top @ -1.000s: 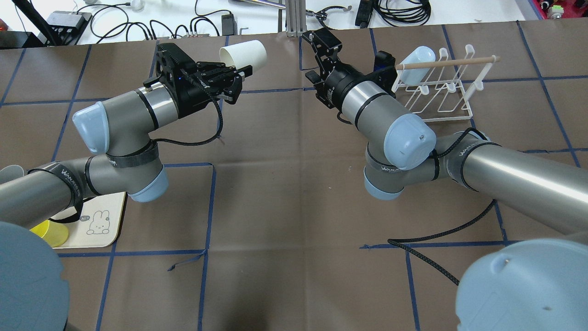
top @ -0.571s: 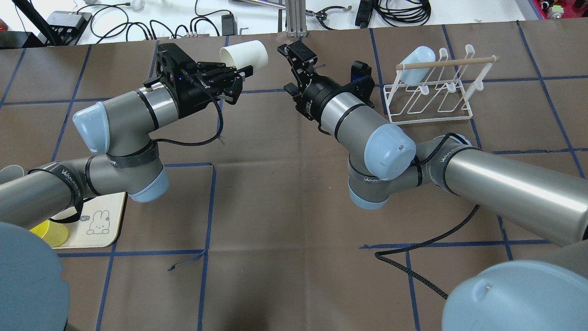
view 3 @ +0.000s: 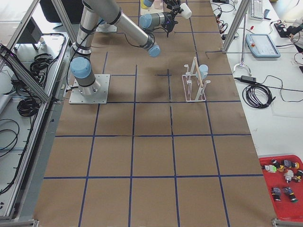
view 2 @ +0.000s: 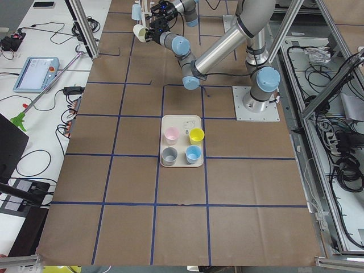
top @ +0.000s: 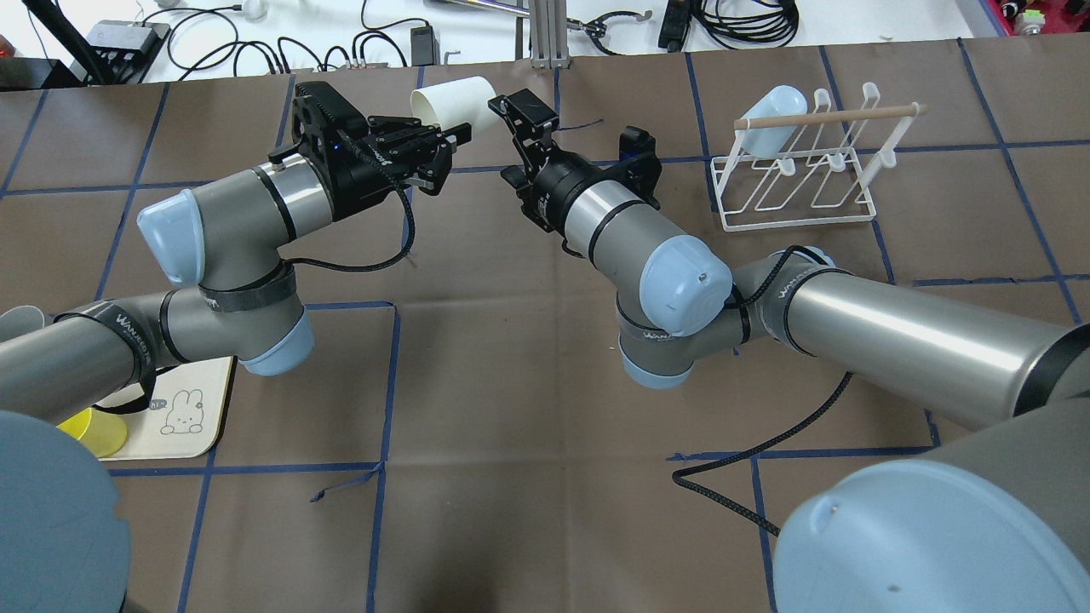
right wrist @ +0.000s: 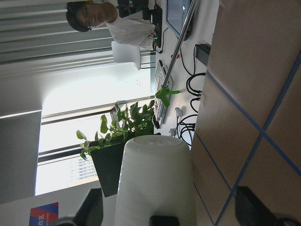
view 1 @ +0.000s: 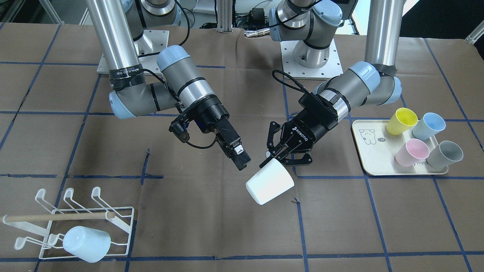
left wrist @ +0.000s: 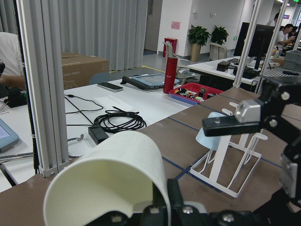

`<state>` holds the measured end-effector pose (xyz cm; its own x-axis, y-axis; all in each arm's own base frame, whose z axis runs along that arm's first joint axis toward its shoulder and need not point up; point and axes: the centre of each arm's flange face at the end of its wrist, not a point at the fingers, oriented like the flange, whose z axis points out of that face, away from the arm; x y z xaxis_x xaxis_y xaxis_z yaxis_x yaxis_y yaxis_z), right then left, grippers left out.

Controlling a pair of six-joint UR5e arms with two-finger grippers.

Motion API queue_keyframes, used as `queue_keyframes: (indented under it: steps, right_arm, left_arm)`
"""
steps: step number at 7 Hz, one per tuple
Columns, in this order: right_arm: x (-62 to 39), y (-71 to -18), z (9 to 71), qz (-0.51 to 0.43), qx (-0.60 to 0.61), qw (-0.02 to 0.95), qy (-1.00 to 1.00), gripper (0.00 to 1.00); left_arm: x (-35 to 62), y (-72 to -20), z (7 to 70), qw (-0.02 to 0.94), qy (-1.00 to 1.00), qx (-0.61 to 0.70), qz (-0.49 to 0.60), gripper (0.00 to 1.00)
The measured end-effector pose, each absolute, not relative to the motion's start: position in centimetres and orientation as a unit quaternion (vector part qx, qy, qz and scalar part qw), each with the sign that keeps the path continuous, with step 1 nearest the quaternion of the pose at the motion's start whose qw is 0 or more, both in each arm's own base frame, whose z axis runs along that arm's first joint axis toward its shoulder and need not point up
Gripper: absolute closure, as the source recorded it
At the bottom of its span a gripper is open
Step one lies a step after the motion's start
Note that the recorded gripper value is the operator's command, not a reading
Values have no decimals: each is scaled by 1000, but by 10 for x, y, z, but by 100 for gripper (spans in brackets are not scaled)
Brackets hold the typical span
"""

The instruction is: Transfer IKEA cup to right arm and place on rack

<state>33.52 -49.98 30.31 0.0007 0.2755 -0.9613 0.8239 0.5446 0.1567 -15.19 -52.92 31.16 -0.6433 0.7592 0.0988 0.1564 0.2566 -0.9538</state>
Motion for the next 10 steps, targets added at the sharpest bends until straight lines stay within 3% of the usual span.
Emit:
queue_keyframes:
  steps: [10]
  right_arm:
    - [339,-540,297,-236,421,589,648,1]
  left_arm:
    - [-172,-522,316,292,-732,-324,523,99]
